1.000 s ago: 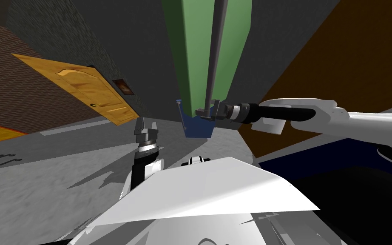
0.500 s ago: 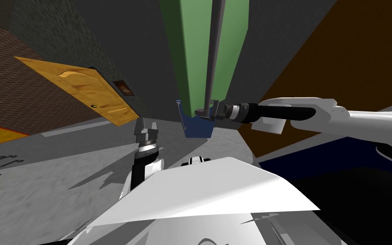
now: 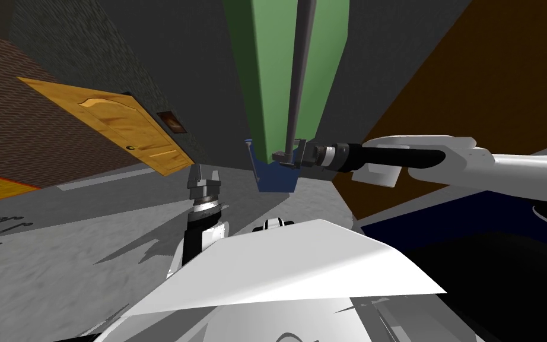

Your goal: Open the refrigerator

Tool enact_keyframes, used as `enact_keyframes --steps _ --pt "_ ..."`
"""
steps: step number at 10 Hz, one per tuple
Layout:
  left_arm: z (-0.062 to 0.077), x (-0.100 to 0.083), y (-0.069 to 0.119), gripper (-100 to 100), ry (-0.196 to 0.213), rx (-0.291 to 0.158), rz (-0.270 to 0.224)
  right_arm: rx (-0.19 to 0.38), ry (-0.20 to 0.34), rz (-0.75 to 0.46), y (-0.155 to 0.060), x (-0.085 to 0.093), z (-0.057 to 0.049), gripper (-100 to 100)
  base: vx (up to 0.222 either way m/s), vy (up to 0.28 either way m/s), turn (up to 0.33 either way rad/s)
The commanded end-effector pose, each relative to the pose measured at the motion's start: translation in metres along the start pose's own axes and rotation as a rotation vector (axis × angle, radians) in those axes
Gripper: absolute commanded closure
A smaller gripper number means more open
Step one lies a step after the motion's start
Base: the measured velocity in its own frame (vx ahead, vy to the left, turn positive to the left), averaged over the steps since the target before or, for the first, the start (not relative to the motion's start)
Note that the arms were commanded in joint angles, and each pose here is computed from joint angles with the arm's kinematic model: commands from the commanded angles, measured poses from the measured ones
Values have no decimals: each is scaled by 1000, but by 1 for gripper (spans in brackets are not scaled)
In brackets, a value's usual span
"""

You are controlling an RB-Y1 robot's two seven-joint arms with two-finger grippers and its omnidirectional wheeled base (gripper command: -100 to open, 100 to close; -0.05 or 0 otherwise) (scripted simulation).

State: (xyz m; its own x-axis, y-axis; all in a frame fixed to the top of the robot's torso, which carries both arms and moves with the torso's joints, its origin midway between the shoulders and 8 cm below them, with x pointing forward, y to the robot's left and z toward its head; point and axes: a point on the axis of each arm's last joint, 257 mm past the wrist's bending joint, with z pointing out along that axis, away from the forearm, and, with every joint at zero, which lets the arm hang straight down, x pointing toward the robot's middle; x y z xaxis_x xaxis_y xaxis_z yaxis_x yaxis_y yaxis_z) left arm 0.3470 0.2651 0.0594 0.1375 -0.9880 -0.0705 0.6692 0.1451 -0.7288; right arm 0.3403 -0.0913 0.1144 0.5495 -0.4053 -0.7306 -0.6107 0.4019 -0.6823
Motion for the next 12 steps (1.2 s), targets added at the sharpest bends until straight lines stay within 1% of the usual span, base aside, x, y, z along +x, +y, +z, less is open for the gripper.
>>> enact_keyframes --steps 1,2,5,6,7,8,9,10,11,12 --pt "0 0 0 0 0 0 0 20 24 2 -13 7 0 -100 -68 -27 120" --pt "0 0 0 0 0 0 0 41 47 3 -27 14 0 -100 -82 -35 177" --pt "0 0 0 0 0 0 0 106 111 8 -67 32 -4 -100 -144 -45 319" --pt "0 0 0 0 0 0 0 105 118 16 -66 36 -4 -100 -91 -32 102" --pt "0 0 0 0 0 0 0 108 112 8 -69 33 -4 -100 -30 -13 -22" --pt "0 0 0 0 0 0 0 132 132 9 -83 38 -6 -100 -50 -4 187" --pt "0 0 0 0 0 0 0 131 139 15 -82 41 -7 -100 -52 -12 138" --pt "0 0 0 0 0 0 0 156 151 11 -97 42 -8 -100 -62 -16 214" --pt "0 0 0 0 0 0 0 156 151 11 -97 42 -8 -100 -68 -13 98" --pt "0 0 0 0 0 0 0 180 170 12 -111 46 -11 -100 -87 -7 192"
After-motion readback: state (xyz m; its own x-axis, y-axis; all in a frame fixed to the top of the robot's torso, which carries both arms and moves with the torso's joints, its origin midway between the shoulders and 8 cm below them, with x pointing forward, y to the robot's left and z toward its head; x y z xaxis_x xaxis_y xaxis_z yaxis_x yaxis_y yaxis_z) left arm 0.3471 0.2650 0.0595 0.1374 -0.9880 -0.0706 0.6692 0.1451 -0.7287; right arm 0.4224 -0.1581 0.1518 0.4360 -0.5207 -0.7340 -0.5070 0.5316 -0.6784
